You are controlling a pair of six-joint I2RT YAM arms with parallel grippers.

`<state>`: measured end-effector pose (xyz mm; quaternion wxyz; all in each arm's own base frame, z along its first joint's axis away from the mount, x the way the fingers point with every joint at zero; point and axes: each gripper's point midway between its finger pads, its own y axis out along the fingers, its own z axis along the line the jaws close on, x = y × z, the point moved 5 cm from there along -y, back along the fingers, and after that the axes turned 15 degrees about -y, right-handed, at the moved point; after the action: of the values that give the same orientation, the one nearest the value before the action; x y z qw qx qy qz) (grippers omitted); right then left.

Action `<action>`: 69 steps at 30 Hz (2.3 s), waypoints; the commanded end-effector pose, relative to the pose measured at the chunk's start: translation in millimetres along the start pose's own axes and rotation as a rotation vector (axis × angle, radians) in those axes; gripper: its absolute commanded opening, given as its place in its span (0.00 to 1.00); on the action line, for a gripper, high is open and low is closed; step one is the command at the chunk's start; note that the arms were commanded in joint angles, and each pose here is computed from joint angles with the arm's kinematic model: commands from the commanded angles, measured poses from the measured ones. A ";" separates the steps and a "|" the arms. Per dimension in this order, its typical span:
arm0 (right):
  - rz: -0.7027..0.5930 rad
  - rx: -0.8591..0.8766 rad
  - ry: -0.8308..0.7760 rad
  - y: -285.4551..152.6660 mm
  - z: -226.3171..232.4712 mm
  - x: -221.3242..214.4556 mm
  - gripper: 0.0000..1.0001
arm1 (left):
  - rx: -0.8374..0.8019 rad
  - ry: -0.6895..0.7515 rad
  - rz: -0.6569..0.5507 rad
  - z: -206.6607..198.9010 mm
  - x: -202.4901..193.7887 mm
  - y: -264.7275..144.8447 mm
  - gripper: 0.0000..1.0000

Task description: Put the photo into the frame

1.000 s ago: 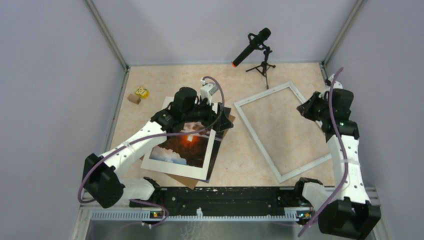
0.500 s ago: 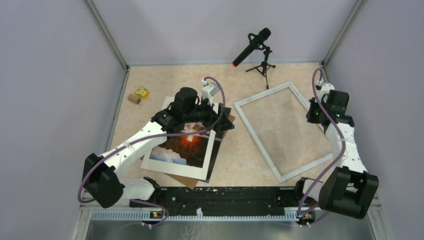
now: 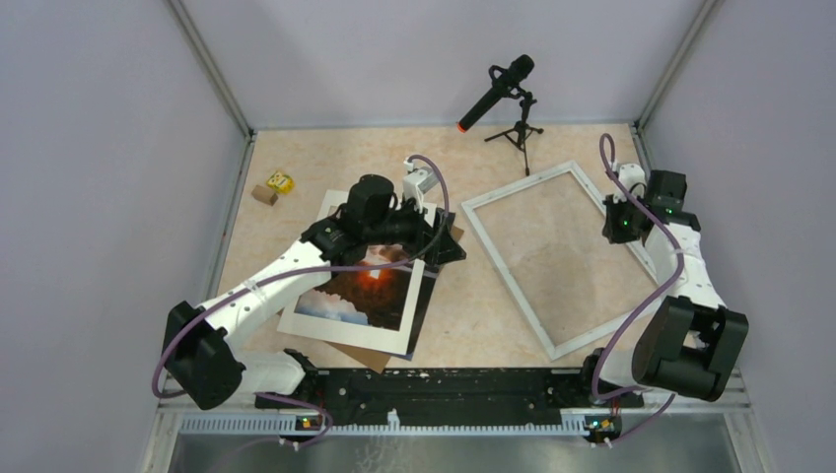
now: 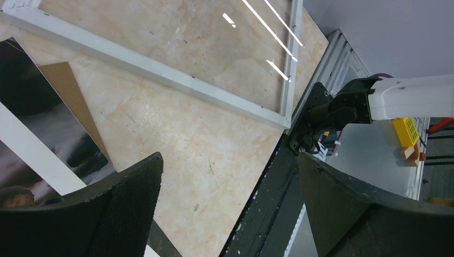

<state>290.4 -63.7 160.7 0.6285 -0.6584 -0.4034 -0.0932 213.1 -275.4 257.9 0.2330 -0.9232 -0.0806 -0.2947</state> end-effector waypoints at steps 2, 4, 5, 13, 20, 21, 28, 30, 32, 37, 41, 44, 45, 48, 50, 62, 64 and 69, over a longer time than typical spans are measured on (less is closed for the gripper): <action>-0.028 -0.082 -0.059 -9.9 -17.5 10.0 0.00 | -0.064 0.046 -0.041 -15.8 10.0 -2.9 0.98; -0.042 -0.106 -0.053 -10.2 -19.6 11.1 0.00 | -0.064 0.048 -0.042 -16.4 9.9 -3.3 0.98; -0.049 -0.116 -0.049 -10.9 -20.4 12.0 0.00 | -0.065 0.050 -0.042 -16.5 9.9 -3.4 0.98; -0.056 -0.209 -0.048 -14.4 -28.9 10.7 0.00 | -0.061 0.053 -0.044 -15.8 10.3 -3.4 0.98; -0.108 -0.212 -0.008 -13.1 -29.1 14.9 0.00 | -0.062 0.051 -0.042 -15.7 9.5 -2.7 0.98; -0.121 -0.206 0.002 -12.3 -27.9 16.5 0.00 | -0.063 0.050 -0.042 -15.8 9.7 -2.8 0.98; -0.177 -0.223 0.071 -14.1 -23.4 18.8 0.00 | -0.062 0.049 -0.040 -14.8 9.3 -1.8 0.98; -0.184 -0.234 0.083 -17.0 -21.7 17.8 0.00 | -0.067 0.047 -0.036 -15.4 8.7 -1.6 0.98; -0.185 -0.253 0.097 -18.3 -21.2 14.5 0.00 | -0.070 0.044 -0.033 -15.6 8.1 -1.5 0.98; -0.183 -0.305 0.124 -21.6 -22.6 5.1 0.00 | -0.072 0.044 -0.034 -16.1 7.8 -1.5 0.98; -0.188 -0.314 0.143 -21.7 -23.3 0.5 0.00 | -0.075 0.045 -0.033 -16.0 7.7 -1.5 0.98; -0.185 -0.329 0.152 -23.4 -25.2 -1.7 0.00 | -0.074 0.045 -0.033 -15.9 7.3 -1.5 0.98; -0.189 -0.334 0.155 -24.5 -26.2 -1.5 0.00 | -0.075 0.046 -0.034 -16.2 7.7 -1.6 0.98; -0.197 -0.330 0.163 -24.9 -25.5 -1.4 0.00 | -0.074 0.045 -0.034 -15.9 7.6 -1.6 0.98; -0.200 -0.324 0.162 -23.9 -24.6 -1.6 0.00 | -0.076 0.046 -0.033 -16.5 7.2 -1.4 0.99; -0.201 -0.264 0.134 -14.6 -16.2 -7.6 0.00 | -0.078 0.045 -0.031 -16.4 6.8 -1.0 0.98; -0.201 -0.257 0.126 -14.1 -15.4 -7.6 0.00 | -0.078 0.043 -0.029 -16.0 6.5 -0.8 0.98; -0.195 -0.246 0.125 -12.4 -15.5 -7.2 0.00 | -0.076 0.044 -0.030 -15.8 6.3 -0.6 0.98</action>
<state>278.3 -81.3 161.0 0.5648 -0.6895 -0.3871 -0.2362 209.9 -278.9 260.7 0.2215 -0.9254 -0.0723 -0.2990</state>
